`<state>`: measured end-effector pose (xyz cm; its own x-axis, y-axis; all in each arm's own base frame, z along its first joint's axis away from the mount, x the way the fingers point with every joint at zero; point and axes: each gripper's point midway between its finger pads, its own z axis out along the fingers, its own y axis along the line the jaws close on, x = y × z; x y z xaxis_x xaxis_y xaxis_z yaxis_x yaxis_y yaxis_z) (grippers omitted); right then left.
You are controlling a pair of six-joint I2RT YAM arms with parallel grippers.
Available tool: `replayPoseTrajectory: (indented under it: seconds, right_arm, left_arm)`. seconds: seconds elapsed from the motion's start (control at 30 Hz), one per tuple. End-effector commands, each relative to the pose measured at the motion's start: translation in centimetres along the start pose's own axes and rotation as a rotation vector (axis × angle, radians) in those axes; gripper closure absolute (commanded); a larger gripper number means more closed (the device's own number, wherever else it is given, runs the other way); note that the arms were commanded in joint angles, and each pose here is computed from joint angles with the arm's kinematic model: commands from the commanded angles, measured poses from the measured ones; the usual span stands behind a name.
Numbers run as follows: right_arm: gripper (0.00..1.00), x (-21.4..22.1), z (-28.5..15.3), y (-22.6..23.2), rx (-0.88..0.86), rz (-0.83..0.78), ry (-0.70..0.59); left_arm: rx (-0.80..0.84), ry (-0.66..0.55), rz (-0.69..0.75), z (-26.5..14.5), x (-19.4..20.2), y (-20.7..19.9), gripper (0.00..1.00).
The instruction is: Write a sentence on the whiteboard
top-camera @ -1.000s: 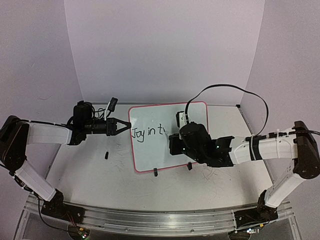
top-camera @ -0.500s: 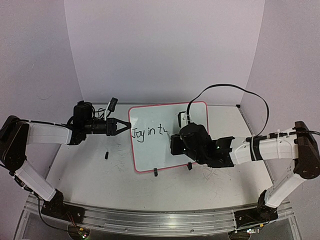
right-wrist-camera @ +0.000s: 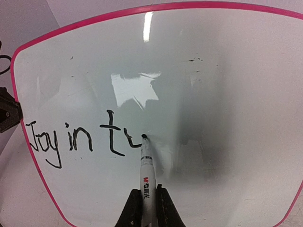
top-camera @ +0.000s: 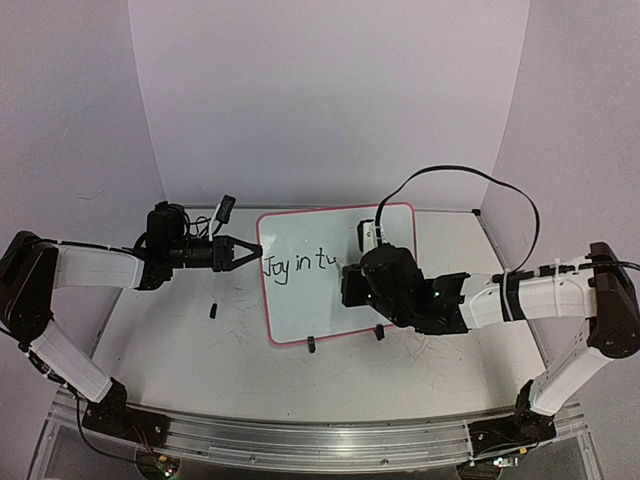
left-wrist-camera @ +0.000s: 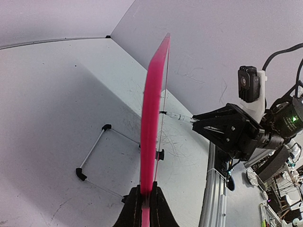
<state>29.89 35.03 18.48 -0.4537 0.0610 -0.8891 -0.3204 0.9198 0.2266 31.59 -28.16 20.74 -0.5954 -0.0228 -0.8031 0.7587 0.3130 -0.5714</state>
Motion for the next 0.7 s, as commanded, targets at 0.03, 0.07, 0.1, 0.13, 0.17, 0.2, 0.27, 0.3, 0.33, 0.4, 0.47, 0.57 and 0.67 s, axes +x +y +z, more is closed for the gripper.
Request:
replayPoseTrajectory:
  seconds: [0.03,0.07,0.1,0.13,0.17,0.2,0.27,0.3,0.33,0.4,0.47,0.57,0.67]
  right_arm:
    - [1.0,-1.4,0.4,-0.2,0.006,0.008,-0.054]
    - [1.0,-1.4,0.5,-0.2,0.005,0.005,-0.052]
    - [1.0,-1.4,0.6,-0.2,0.004,0.001,-0.051]
    - [1.0,-1.3,0.7,-0.1,0.002,-0.001,-0.048]
    - [1.0,-1.2,0.8,0.1,-0.004,-0.005,-0.045]
    - [1.0,-1.1,0.9,0.2,-0.011,-0.01,-0.038]
    - [1.0,-0.8,1.1,0.5,-0.021,-0.018,-0.026]
    - [1.0,-0.6,1.2,0.6,-0.028,-0.02,-0.021]
    - [1.0,-0.5,1.2,0.7,-0.034,-0.023,-0.015]
    - [1.0,-0.2,1.3,0.8,-0.042,-0.028,-0.007]
    - [1.0,0.0,1.3,0.9,-0.047,-0.032,0.0]
    - [1.0,0.2,1.4,0.9,-0.049,-0.032,0.008]
    - [1.0,0.4,1.2,0.8,-0.046,-0.028,0.02]
  left_arm:
    - [0.056,-0.056,0.095,-0.7,-2.9,-2.4,1.0]
    - [0.056,-0.056,0.096,-0.7,-2.9,-2.5,1.0]
    - [0.056,-0.056,0.097,-0.7,-2.9,-2.5,1.0]
    - [0.057,-0.056,0.097,-0.6,-2.9,-2.5,1.0]
    - [0.058,-0.055,0.098,-0.6,-2.9,-2.5,1.0]
    - [0.059,-0.054,0.096,-0.6,-2.9,-2.5,1.0]
    - [0.057,-0.055,0.096,-0.6,-2.9,-2.4,1.0]
    - [0.058,-0.055,0.097,-0.6,-2.9,-2.4,1.0]
    - [0.058,-0.054,0.096,-0.6,-2.9,-2.4,1.0]
    - [0.057,-0.055,0.096,-0.6,-2.9,-2.4,1.0]
    - [0.057,-0.055,0.097,-0.6,-2.9,-2.4,1.0]
    - [0.059,-0.054,0.096,-0.6,-2.9,-2.5,1.0]
    - [0.058,-0.055,0.096,-0.6,-3.0,-2.5,1.0]
